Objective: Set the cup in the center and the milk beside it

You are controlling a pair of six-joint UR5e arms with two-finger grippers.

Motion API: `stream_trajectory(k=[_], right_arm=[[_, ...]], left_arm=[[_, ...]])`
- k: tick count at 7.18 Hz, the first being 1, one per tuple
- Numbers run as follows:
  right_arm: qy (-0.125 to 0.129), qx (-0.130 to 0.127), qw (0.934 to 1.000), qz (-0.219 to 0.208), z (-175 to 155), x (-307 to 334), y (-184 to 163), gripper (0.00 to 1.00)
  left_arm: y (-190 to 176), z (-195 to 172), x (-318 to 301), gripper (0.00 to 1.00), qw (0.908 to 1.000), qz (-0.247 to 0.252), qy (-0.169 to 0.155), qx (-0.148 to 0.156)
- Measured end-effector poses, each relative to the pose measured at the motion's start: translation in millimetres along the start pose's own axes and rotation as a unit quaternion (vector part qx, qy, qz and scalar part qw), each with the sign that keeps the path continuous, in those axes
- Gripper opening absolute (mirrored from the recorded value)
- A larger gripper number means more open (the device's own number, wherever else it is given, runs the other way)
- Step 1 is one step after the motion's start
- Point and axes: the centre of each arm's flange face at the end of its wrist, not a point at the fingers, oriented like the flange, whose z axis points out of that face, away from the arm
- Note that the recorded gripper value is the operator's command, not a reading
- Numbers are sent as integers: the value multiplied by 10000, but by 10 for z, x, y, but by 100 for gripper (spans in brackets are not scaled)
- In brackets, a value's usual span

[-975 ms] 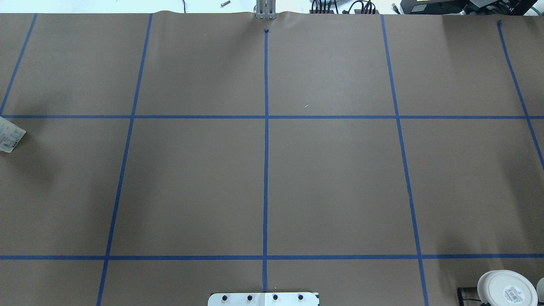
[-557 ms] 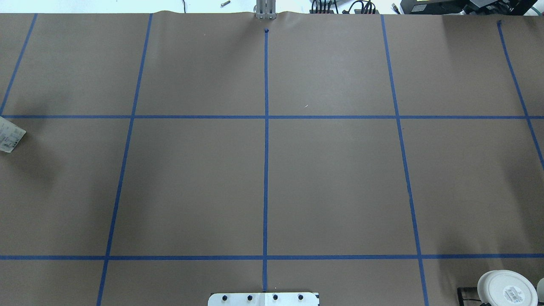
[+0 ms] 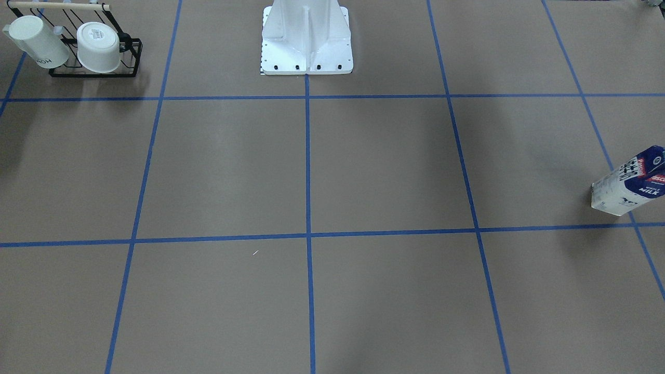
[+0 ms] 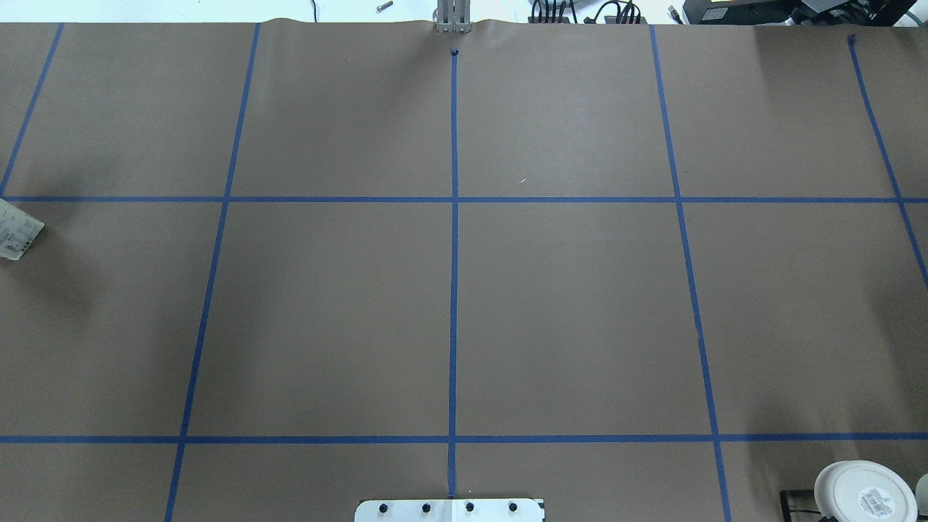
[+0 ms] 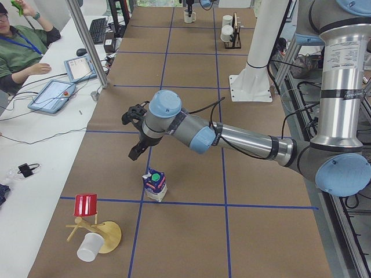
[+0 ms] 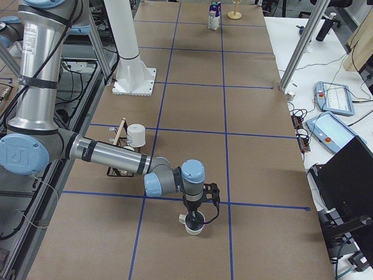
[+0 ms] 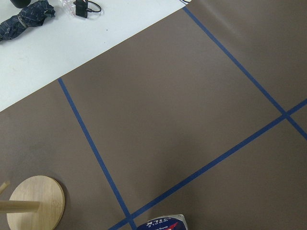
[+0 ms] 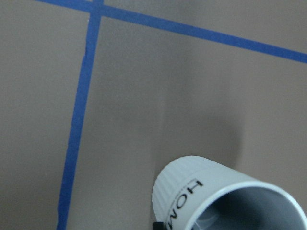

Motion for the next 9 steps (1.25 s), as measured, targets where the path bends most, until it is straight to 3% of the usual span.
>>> stream_trajectory(k=[3,5,7,9], right_arm=[[-88,311,9993,-209,-230,-198,-351,0],[-326,764,9951,-538,-663,-572,-810,0],[-1039,1192,9821,-1028,-1198,-1195,-1472,0],[-1805,1295,9682,-1152,-1666,-2133,-1986,0]], left_arm=[[34,24,-23,99,10000,-34,4,-31],[54,34,-31,99,10000,-51,6,-47],[74,50,-46,99,10000,-73,8,-67],[114,96,-86,99,9999,-123,17,-117]])
